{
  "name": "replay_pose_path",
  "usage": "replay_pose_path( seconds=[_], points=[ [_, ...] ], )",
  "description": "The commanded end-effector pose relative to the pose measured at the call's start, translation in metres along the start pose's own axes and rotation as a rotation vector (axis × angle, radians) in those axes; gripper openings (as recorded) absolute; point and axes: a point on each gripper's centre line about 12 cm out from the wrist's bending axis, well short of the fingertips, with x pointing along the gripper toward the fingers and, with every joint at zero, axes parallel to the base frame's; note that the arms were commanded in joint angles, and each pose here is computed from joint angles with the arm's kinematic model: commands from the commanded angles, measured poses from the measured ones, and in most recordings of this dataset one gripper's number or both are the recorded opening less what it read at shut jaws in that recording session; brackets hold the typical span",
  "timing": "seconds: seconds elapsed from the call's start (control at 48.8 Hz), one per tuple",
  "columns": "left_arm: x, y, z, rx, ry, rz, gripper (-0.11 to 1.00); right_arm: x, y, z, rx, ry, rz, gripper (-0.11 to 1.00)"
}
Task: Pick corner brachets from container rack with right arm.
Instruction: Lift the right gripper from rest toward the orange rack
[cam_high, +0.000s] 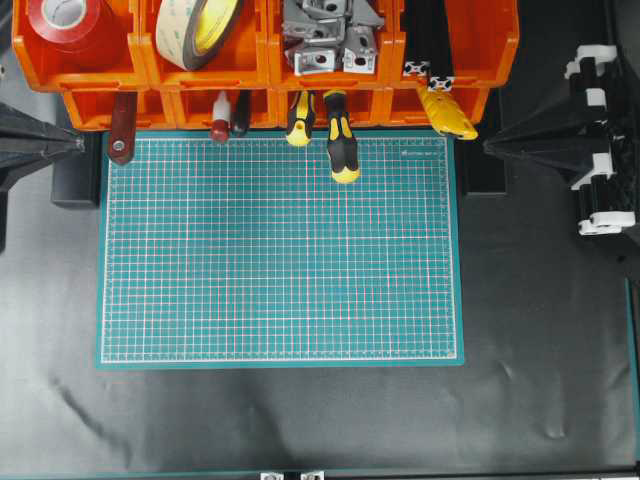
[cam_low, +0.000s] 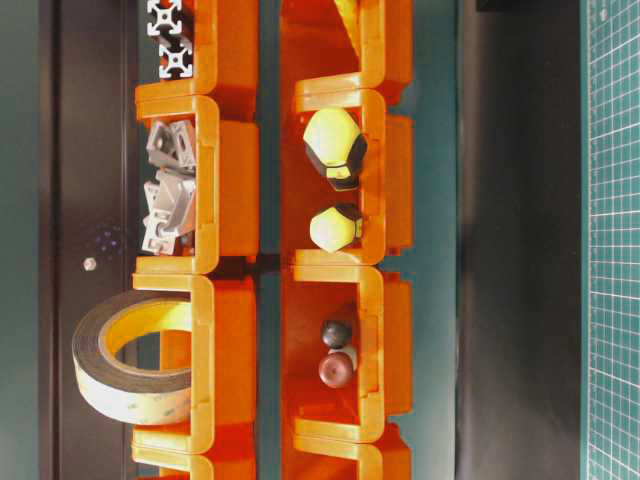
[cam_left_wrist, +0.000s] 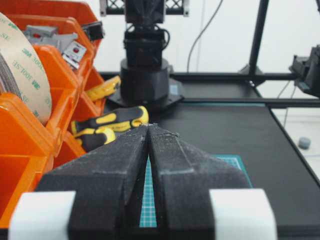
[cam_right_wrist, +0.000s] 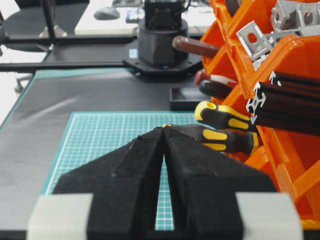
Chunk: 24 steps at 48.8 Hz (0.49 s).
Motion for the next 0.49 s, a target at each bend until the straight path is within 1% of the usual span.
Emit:
replay_pose_path(
  seconds=[0.0,0.02,0.061,0.102,0.123,0.225,0.307,0.389,0.471],
  points=[
    [0.004,-0.004,0.014,0.027,-0.026,-0.023,0.06,0.002,-0.002,0.010,0.012,-0.026,-0.010,0.01],
    [0.004,-0.004,0.017,0.027,-0.034,-0.023,0.06,0.002,-0.002,0.013,0.011,-0.031,-0.010,0.02],
    [0.004,-0.004,0.022,0.025,-0.039,-0.026,0.04,0.001,-0.002,0.016,0.015,-0.018,-0.010,0.05],
    [0.004,-0.005,0.026,0.023,-0.037,-0.028,0.00,0.000,-0.002,0.021,0.024,0.011,-0.010,0.01],
    [0.005,-0.005,0.028,0.023,-0.032,-0.029,0.00,0.000,-0.002,0.022,0.029,0.029,-0.010,-0.01],
    [0.006,-0.008,0.032,0.020,0.029,-0.041,0.00,-0.004,-0.002,0.034,0.060,0.115,-0.012,-0.01],
    [0.006,-0.007,0.033,0.022,0.092,-0.037,0.00,-0.010,-0.002,0.050,0.083,0.173,-0.015,-0.01],
    [0.006,-0.007,0.037,0.022,0.128,-0.035,0.00,-0.015,-0.002,0.068,0.094,0.240,-0.020,-0.01],
    [0.007,-0.006,0.047,0.023,0.144,-0.029,0.00,-0.021,-0.002,0.082,0.095,0.335,-0.024,-0.01]
  ],
)
